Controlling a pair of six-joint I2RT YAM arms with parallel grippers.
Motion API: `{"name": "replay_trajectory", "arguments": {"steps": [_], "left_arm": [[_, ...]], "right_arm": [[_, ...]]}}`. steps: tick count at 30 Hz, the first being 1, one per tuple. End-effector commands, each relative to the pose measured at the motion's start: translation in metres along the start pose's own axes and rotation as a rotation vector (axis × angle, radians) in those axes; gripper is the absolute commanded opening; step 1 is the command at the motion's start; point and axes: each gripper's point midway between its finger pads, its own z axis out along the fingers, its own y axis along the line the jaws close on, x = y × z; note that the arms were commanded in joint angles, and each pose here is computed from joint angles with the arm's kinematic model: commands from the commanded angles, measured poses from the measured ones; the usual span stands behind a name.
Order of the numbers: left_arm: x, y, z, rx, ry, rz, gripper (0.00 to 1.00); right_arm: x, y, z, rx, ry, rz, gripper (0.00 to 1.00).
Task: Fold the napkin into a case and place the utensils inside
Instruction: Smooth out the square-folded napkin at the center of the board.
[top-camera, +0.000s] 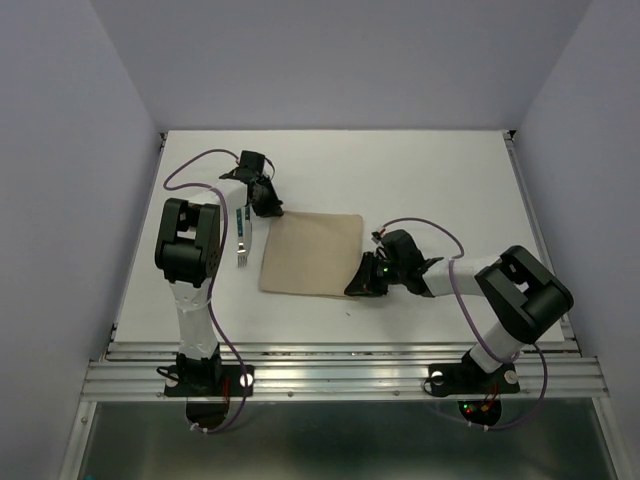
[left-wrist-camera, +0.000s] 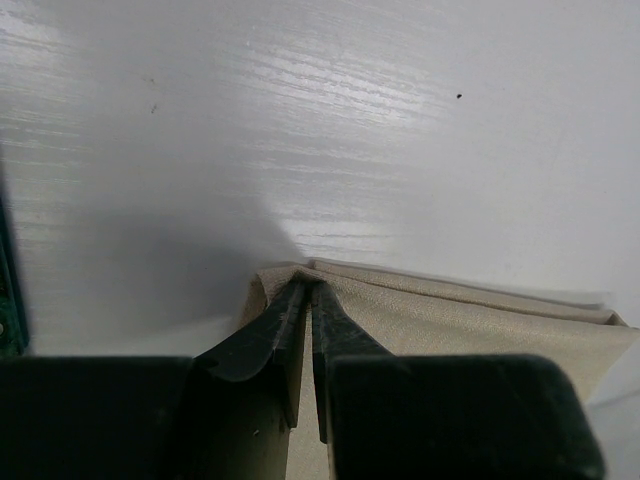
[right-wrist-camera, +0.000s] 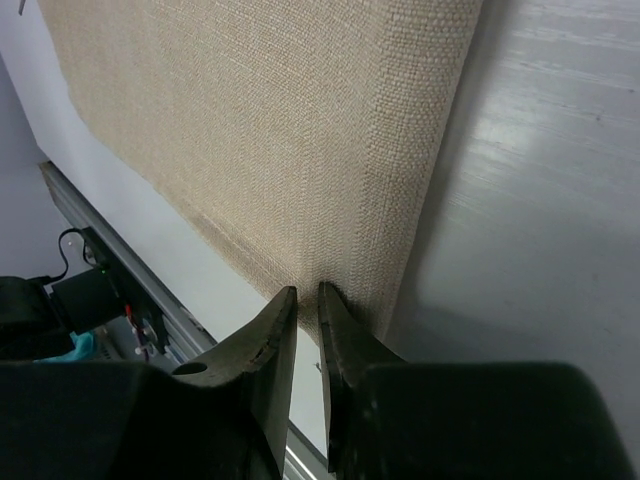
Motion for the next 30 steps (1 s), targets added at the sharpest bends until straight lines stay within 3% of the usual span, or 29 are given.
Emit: {"name": "replay_trajectory", "arguments": {"steps": [1,5,8,15,24,30], "left_arm": [[0.024,0.023,-0.008,-0.086,0.063,0.000,0.18],[0.031,0.021,-0.011,-0.069,0.074,0.004,0.18],[0.033,0.018,-0.016,-0.057,0.067,0.006,0.18],[0.036,0.018,-0.016,-0.052,0.074,0.007,0.18],[0.045,0.017,-0.013,-0.051,0.091,0.009,0.18],[0.044,0.016,-0.016,-0.047,0.086,0.010,0.18]], "right_arm": [[0.017,-0.049,-0.008,0.208,0.009,-0.013,0.21],[0.019,-0.054,-0.011,0.241,0.018,-0.015,0.21],[-0.004,-0.028,-0.017,0.195,-0.045,-0.054,0.21],[-0.100,0.047,-0.022,0.080,-0.245,-0.123,0.23],[-0.172,0.098,0.040,0.006,-0.228,-0.139,0.22],[-0.192,0.105,0.075,-0.007,-0.225,-0.122,0.22]]}}
